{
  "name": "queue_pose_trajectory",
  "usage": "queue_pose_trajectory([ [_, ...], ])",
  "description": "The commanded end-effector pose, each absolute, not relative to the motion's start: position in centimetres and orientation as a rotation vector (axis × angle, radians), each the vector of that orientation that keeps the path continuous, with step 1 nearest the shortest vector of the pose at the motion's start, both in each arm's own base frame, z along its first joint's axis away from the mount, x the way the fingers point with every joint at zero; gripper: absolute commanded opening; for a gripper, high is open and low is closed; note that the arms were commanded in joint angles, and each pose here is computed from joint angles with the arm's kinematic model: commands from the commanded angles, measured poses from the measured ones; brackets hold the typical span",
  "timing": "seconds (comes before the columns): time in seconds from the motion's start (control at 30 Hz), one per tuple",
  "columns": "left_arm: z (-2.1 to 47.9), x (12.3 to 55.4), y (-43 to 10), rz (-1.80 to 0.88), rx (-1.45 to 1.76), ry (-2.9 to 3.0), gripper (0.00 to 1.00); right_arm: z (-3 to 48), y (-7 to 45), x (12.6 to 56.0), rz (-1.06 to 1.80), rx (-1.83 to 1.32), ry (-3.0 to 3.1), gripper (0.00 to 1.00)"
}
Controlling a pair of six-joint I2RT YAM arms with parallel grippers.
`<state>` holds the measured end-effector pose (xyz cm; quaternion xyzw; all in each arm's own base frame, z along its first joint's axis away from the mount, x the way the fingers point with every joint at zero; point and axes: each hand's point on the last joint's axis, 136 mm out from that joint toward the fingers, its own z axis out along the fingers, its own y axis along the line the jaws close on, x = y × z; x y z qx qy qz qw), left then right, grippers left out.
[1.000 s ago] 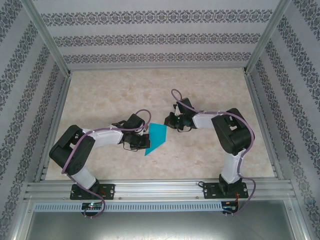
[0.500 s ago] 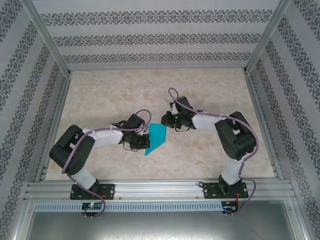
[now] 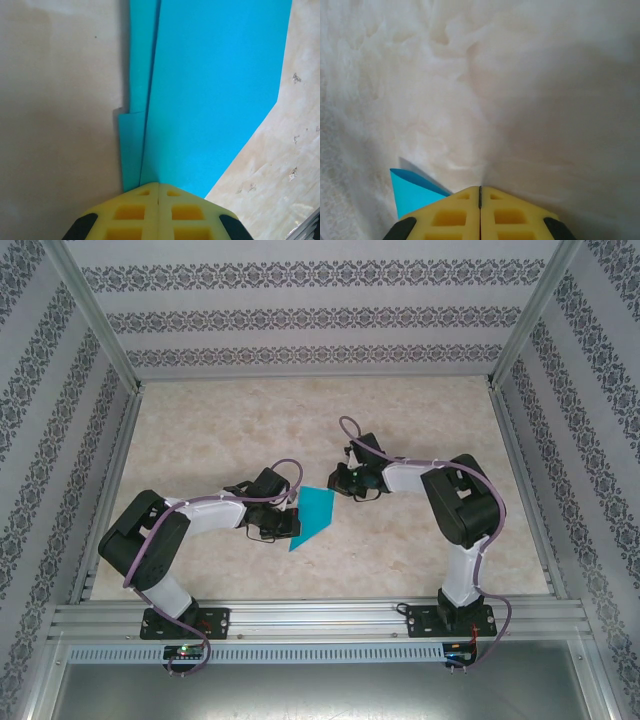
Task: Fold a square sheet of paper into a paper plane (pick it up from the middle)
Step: Fourth fold the wing at the center of the table.
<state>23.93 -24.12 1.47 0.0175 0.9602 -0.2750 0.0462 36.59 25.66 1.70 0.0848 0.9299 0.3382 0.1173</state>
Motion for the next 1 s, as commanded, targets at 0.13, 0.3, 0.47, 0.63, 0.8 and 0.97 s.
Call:
queue_pose_trajectory([
  [0.13,-2.1,19.3,-20.0,-0.603,-0.006,3.157,0.02,5.4,23.9,37.2,0.983,0.223,2.634,0.11],
  [0.3,-1.3,19.7,-20.7,-0.66,0.006,3.128,0.03,6.9,24.1,35.0,1.02,0.226,2.604,0.18],
  [0.47,0.3,20.8,-22.0,-0.734,0.038,3.082,0.05,7.4,24.4,32.7,1.054,0.243,2.596,0.24],
  [0.63,1.1,21.4,-22.7,-0.768,0.047,3.061,0.06,7.0,24.9,30.1,1.067,0.244,2.63,0.28],
  [0.8,1.2,21.4,-22.8,-0.784,0.033,3.052,0.07,5.7,25.1,27.2,1.036,0.263,2.671,0.37],
  [0.97,2.2,21.9,-23.5,-0.836,0.047,3.012,0.09,5.0,26.4,25.9,1.105,0.308,2.69,0.39],
])
